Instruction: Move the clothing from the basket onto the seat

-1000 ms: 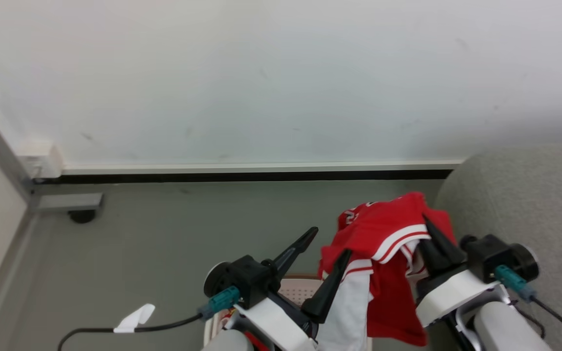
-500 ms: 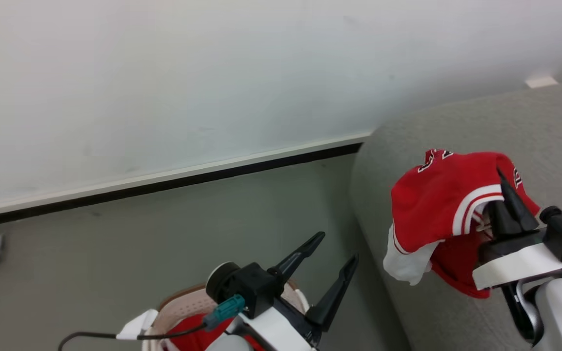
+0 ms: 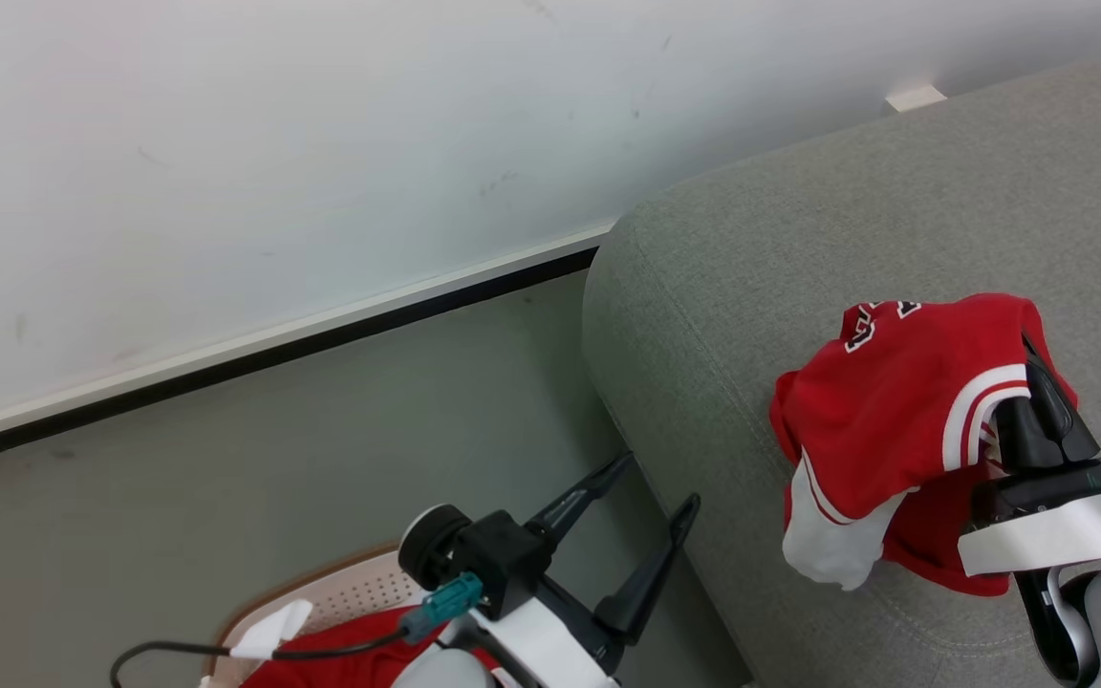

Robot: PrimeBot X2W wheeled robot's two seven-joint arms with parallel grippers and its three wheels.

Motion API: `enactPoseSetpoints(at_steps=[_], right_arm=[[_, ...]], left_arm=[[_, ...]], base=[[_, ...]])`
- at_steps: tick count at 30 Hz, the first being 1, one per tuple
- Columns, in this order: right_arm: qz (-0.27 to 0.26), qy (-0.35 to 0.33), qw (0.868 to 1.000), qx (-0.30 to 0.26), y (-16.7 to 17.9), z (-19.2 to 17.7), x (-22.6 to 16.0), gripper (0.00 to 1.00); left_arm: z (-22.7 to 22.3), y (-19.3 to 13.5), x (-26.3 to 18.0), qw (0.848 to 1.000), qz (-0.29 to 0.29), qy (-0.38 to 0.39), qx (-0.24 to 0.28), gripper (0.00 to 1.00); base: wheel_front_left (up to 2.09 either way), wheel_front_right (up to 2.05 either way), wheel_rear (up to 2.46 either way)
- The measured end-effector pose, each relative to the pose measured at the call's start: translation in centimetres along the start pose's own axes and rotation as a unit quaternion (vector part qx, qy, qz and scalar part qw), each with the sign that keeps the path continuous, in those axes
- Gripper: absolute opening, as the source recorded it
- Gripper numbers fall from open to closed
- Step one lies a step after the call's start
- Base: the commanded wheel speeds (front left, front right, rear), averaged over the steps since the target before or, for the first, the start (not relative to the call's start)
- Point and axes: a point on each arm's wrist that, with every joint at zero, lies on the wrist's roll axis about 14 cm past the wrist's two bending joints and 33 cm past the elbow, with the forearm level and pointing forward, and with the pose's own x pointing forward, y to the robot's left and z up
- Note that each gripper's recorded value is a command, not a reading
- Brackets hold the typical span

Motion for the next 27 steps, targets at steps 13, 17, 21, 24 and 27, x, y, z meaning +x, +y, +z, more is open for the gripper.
enactPoseSetpoints(at_steps=[13, 17, 21, 24, 27], right_arm=[[0.016, 0.001, 1.0, -0.001, 0.7, -0.2, 0.9, 0.0], [0.044, 0.0, 0.999, -0.017, 1.4, 0.2, 2.8, 0.0], [0.051, 0.007, 0.998, -0.036, 0.3, 0.3, 5.6, 0.0], [0.055, 0.009, 0.997, -0.054, -0.5, 0.7, 8.3, 0.0], [0.057, 0.013, 0.996, -0.073, -1.1, 0.8, 11.2, 0.0]], left_arm=[[0.0, 0.8, -0.4, 1.0, 0.009, 0.004, 0.015, 1.0], [-0.2, 1.4, -0.7, 1.0, 0.016, 0.005, 0.016, 1.0], [-0.1, 2.9, -0.7, 0.999, 0.03, -0.001, 0.013, 1.0], [-0.4, 4.3, -0.9, 0.999, 0.04, -0.005, 0.008, 1.0], [-1.4, 5.9, -1.4, 0.999, 0.051, 0.001, 0.003, 1.0]], base=[[0.0, 0.0, 0.0], [0.0, 0.0, 0.0], [0.0, 0.0, 0.0], [0.0, 0.0, 0.0], [0.0, 0.0, 0.0]])
